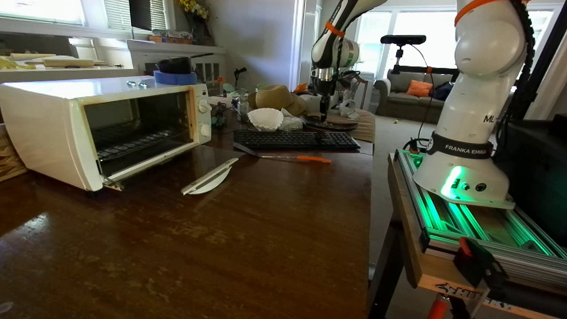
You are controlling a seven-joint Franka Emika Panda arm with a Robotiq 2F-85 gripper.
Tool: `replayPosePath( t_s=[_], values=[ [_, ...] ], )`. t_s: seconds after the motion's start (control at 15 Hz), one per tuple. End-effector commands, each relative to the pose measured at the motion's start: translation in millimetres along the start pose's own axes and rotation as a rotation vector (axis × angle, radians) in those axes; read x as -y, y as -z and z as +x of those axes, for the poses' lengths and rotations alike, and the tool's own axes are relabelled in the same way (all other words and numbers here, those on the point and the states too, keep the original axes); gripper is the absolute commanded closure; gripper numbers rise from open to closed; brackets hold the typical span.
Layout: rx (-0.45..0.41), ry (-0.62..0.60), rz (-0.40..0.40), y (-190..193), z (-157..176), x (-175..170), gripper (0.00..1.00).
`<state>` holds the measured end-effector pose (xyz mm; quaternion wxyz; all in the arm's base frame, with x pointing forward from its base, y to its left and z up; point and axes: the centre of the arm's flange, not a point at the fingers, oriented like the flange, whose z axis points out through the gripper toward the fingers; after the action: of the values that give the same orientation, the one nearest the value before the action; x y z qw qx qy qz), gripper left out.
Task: Remove two objects from the tray and place them on the counter.
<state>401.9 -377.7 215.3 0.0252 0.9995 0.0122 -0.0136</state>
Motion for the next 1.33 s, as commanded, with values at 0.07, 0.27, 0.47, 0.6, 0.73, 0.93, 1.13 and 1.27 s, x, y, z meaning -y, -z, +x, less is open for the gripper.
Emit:
replayPosePath(
  t_s=[0.07, 0.27, 0.47, 0.6, 0.73, 0.93, 1.13, 1.27],
  values=[
    [-0.006, -0.008, 0.002, -8.9, 1.8, -2.1, 0.64],
    [0.005, -0.008, 0.0, -12.1, 0.7, -0.6, 0.7],
    [0.007, -0.009, 0.003, -13.9, 0.0, 0.1, 0.75],
    [0.007, -0.01, 0.006, -14.4, 0.1, 0.7, 0.84],
    [0.01, -0.009, 0.006, -15.8, -0.1, 1.6, 0.91],
    [0.013, -0.007, 0.007, -16.7, -0.3, 3.1, 0.88],
    [0.015, -0.007, 0.005, -17.1, -0.5, 3.2, 0.91],
    [0.015, -0.008, 0.005, -17.0, -0.7, 2.7, 0.94]
  ],
)
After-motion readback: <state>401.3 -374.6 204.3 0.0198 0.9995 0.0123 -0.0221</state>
